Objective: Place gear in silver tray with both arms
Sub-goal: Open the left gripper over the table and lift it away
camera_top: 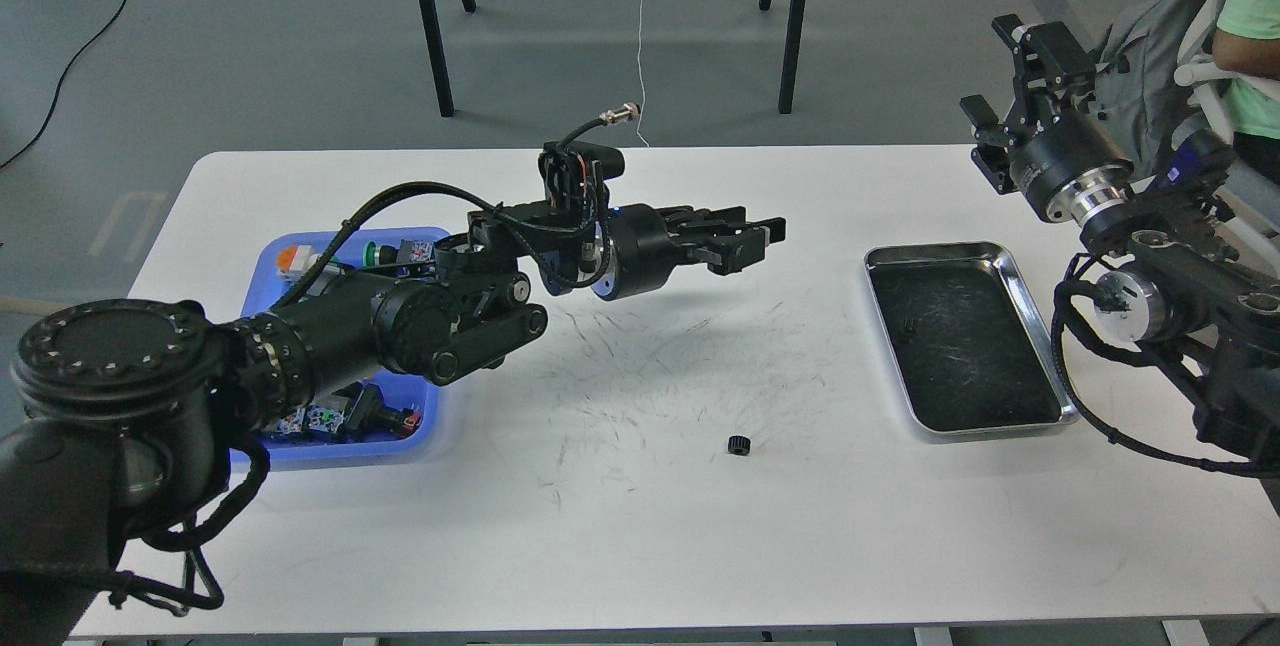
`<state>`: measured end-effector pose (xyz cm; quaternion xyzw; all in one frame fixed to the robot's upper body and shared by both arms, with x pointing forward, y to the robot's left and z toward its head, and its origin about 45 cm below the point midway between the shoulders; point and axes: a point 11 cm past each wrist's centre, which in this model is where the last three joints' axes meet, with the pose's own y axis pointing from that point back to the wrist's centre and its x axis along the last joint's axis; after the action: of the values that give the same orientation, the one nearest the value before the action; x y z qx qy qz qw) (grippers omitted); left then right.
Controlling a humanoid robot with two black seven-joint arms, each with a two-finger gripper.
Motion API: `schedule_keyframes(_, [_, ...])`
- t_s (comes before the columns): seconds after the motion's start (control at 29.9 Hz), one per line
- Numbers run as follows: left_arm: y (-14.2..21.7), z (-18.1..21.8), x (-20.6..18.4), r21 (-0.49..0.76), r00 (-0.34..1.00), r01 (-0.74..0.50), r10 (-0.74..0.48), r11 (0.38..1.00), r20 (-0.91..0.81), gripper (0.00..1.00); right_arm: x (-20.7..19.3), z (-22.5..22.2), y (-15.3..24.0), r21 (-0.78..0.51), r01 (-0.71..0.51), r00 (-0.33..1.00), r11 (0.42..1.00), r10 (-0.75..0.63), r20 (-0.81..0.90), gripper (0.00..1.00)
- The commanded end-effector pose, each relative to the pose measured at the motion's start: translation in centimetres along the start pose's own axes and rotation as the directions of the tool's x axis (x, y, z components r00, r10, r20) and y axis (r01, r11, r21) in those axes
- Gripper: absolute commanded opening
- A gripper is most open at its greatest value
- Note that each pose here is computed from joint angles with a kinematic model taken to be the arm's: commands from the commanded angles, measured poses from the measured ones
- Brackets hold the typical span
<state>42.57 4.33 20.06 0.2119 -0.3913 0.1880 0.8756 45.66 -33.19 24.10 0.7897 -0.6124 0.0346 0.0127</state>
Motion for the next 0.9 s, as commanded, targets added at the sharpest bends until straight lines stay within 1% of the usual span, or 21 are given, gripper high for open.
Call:
schedule_keyframes(0.0, [1.5,-1.7,2.4,0.047,0.985,-0.110,0.116,0.993,-0.130,0.76,-0.4,-0.8,0.4,0.008,0.036,0.999,0.999,-0.036,-0.009,0.96])
schedule_keyframes(0.03, [1.9,-2.0,3.1,0.056,0.978,-0.137,0.144,0.989,-0.154,0.78,-0.5,-1.1,0.5,0.012,0.044,0.999,0.999,-0.044,-0.009,0.96])
schedule_keyframes(0.13, [3.9,-4.2,5.3,0.119,0.956,-0.208,0.228,0.971,-0.187,0.95,-0.9,-1.7,0.6,0.019,0.068,0.998,0.998,-0.068,-0.015,0.96])
schedule_keyframes(0.17, [4.6,-4.8,6.2,0.136,0.944,-0.239,0.263,0.961,-0.201,0.97,-0.6,-2.2,0.6,0.025,0.069,0.997,0.997,-0.068,-0.023,0.96])
schedule_keyframes(0.23, [5.7,-5.4,7.7,0.154,0.913,-0.299,0.329,0.942,-0.241,0.97,-0.3,-2.9,0.7,0.034,0.071,0.997,0.997,-0.070,-0.035,0.96])
schedule_keyframes(0.3, [6.1,-5.7,8.3,0.164,0.883,-0.339,0.373,0.926,-0.285,0.99,-0.5,-3.2,0.8,0.030,0.092,0.995,0.995,-0.090,-0.050,0.96])
schedule_keyframes(0.37, [6.9,-6.5,8.6,0.188,0.867,-0.356,0.398,0.916,-0.301,0.99,-1.3,-3.8,0.9,0.023,0.143,0.986,0.989,-0.141,-0.092,0.96])
schedule_keyframes(0.47, [9.3,-8.3,9.8,0.235,0.831,-0.387,0.447,0.892,-0.330,1.00,-2.9,-4.3,1.2,-0.002,0.227,0.962,0.974,-0.224,-0.154,0.96])
schedule_keyframes(0.6, [10.8,-9.1,10.0,0.232,0.783,-0.347,0.417,0.909,-0.462,1.00,-4.6,-4.6,1.8,-0.029,0.312,0.926,0.950,-0.311,-0.215,0.96])
schedule_keyframes(0.67, [11.8,-9.6,10.5,0.244,0.754,-0.360,0.435,0.900,-0.491,1.00,-5.6,-4.3,2.3,-0.062,0.370,0.889,0.927,-0.373,-0.268,0.96])
schedule_keyframes(0.74, [12.8,-10.1,11.0,0.254,0.739,-0.364,0.444,0.896,-0.507,1.00,-6.5,-3.7,2.7,-0.107,0.422,0.841,0.900,-0.432,-0.326,0.96])
schedule_keyframes(0.87, [13.8,-10.3,11.2,0.232,0.700,-0.344,0.413,0.910,-0.583,1.00,-8.6,-2.4,3.9,-0.190,0.521,0.728,0.832,-0.549,-0.411,0.96])
